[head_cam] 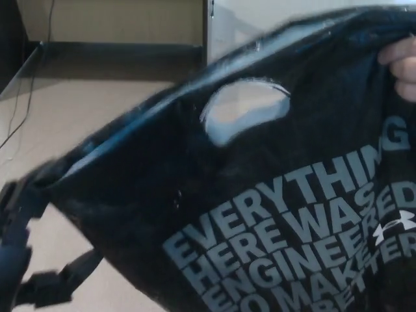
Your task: A person is holding a plastic bag and the robot extends its left hand to grab the bag by hooking its thumb into the holes at the top and brings its hand down by its side. Then it extends its arm again to hand the plastic bag back to the person.
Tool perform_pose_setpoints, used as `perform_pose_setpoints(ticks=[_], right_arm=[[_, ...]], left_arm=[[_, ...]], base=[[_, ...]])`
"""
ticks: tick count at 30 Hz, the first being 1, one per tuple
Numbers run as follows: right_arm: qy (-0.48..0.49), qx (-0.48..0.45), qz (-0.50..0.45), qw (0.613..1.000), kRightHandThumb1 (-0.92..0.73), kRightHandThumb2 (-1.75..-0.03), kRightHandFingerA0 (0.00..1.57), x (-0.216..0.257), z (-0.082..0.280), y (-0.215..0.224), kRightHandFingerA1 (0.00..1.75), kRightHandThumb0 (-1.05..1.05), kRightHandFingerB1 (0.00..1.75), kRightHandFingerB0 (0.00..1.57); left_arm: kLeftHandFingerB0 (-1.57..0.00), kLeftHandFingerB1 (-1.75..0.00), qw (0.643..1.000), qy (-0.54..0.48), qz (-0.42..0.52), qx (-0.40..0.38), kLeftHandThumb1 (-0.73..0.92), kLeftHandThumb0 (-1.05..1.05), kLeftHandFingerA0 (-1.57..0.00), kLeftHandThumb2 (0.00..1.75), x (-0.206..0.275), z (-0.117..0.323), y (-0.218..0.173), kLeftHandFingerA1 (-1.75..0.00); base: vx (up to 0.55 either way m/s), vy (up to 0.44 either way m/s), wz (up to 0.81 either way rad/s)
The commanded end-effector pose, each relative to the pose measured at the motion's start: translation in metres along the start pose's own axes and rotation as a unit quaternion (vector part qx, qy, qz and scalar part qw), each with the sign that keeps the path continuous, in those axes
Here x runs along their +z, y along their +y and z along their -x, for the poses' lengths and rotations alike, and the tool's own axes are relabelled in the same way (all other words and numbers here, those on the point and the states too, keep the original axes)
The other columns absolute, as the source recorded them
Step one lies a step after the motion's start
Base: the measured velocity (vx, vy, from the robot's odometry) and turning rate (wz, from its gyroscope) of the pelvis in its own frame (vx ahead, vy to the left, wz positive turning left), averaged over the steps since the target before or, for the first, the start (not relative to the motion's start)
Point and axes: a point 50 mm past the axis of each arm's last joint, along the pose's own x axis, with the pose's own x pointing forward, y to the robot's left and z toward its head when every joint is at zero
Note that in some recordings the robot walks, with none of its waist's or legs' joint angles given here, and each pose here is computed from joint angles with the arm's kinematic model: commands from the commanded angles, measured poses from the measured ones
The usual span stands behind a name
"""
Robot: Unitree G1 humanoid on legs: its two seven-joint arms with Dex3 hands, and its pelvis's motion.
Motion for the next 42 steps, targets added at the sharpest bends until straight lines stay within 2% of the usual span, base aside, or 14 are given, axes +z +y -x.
perform_pose_setpoints(ticks=[1, 6, 16, 17, 20, 21, 28, 29, 30, 31, 32, 34, 35, 42], right_arm=[[-0.013, -0.015, 0.006, 1.0, -0.71, -0.61, 0.62, 0.007, -0.009, -0.014, 0.49, -0.39, 0.33, 0.35], [-0.01, -0.014, 0.007, 1.0, -0.71, -0.61, 0.63, 0.005, -0.007, -0.015, 0.49, -0.37, 0.33, 0.35], [-0.001, -0.012, -0.001, 1.0, -0.71, -0.6, 0.64, 0.0, -0.003, -0.012, 0.5, -0.36, 0.34, 0.35], [-0.001, -0.01, 0.002, 1.0, -0.71, -0.6, 0.64, -0.001, -0.001, -0.012, 0.5, -0.37, 0.34, 0.35], [-0.001, -0.008, 0.0, 1.0, -0.71, -0.61, 0.64, -0.001, -0.001, -0.012, 0.49, -0.39, 0.33, 0.36], [-0.001, -0.008, -0.002, 1.0, -0.71, -0.61, 0.64, -0.001, -0.001, -0.012, 0.5, -0.38, 0.34, 0.36], [0.001, -0.007, 0.003, 1.0, -0.7, -0.6, 0.65, -0.001, -0.001, -0.011, 0.5, -0.36, 0.35, 0.37], [0.002, -0.007, 0.003, 1.0, -0.7, -0.6, 0.64, -0.002, 0.0, -0.01, 0.51, -0.37, 0.35, 0.38], [0.004, -0.007, 0.002, 1.0, -0.7, -0.6, 0.64, -0.004, 0.002, -0.01, 0.51, -0.37, 0.35, 0.38], [0.005, -0.008, 0.002, 1.0, -0.7, -0.6, 0.64, -0.005, 0.003, -0.011, 0.51, -0.38, 0.35, 0.38], [0.006, -0.008, 0.002, 1.0, -0.7, -0.6, 0.65, -0.005, 0.003, -0.011, 0.51, -0.37, 0.35, 0.38], [0.006, -0.01, 0.004, 1.0, -0.7, -0.6, 0.66, -0.005, 0.003, -0.011, 0.5, -0.37, 0.35, 0.38], [0.006, -0.011, 0.005, 1.0, -0.7, -0.6, 0.65, -0.005, 0.002, -0.011, 0.5, -0.37, 0.35, 0.39], [0.0, -0.016, -0.001, 1.0, -0.69, -0.6, 0.64, 0.001, -0.004, -0.013, 0.5, -0.36, 0.35, 0.39]], left_arm=[[-0.12, -0.24, 0.98, -0.173, -0.071, 0.071, 0.54, -0.56, -0.1, 0.58, 0.106, -0.061, 0.024, -0.31], [-0.07, -0.3, 0.971, -0.214, -0.061, 0.091, 0.39, -0.58, 0.0, 0.78, 0.128, -0.062, 0.028, -0.38], [-0.06, -0.28, 0.963, -0.237, -0.058, 0.118, 0.45, -0.64, -0.08, 0.75, 0.149, -0.072, 0.039, -0.38], [0.0, -0.49, 0.962, -0.235, -0.055, 0.125, 0.37, -0.34, 0.0, 0.93, 0.15, -0.072, 0.04, -0.48], [0.0, -0.49, 0.961, -0.232, -0.05, 0.143, 0.36, -0.34, 0.0, 0.92, 0.149, -0.076, 0.046, -0.48], [-0.06, -0.26, 0.961, -0.228, -0.049, 0.149, 0.45, -0.62, -0.12, 0.75, 0.148, -0.076, 0.049, -0.42], [0.0, -0.28, 0.961, -0.213, -0.019, 0.178, 0.39, -0.52, -0.01, 0.8, 0.149, -0.076, 0.071, -0.39], [-0.03, -0.23, 0.961, -0.211, -0.019, 0.179, 0.58, -0.53, -0.29, 0.57, 0.15, -0.075, 0.072, -0.34], [-0.03, -0.23, 0.961, -0.208, -0.017, 0.179, 0.58, -0.53, -0.29, 0.57, 0.152, -0.074, 0.073, -0.34], [-0.01, -0.2, 0.961, -0.207, -0.022, 0.18, 0.57, -0.56, -0.47, 0.58, 0.157, -0.074, 0.071, -0.42], [-0.03, -0.23, 0.961, -0.212, -0.024, 0.179, 0.56, -0.55, -0.26, 0.56, 0.16, -0.076, 0.07, -0.34], [-0.07, -0.21, 0.958, -0.227, -0.03, 0.171, 0.54, -0.53, -0.17, 0.59, 0.161, -0.084, 0.068, -0.31], [0.0, -0.49, 0.957, -0.229, -0.047, 0.173, 0.37, -0.33, 0.0, 0.93, 0.161, -0.089, 0.067, -0.47], [0.0, -0.48, 0.964, -0.213, -0.078, 0.138, 0.32, -0.32, 0.0, 0.88, 0.153, -0.113, 0.055, -0.48]], base=[[0.0, 0.0, 0.0], [0.0, 0.0, 0.0], [0.0, 0.0, 0.0], [0.0, 0.0, 0.0], [0.0, 0.0, 0.0], [0.0, 0.0, 0.0], [0.0, 0.0, 0.0], [0.0, 0.0, 0.0], [0.0, 0.0, 0.0], [0.0, 0.0, 0.0], [0.0, 0.0, 0.0], [0.0, 0.0, 0.0], [0.0, 0.0, 0.0], [0.0, 0.0, 0.0]])
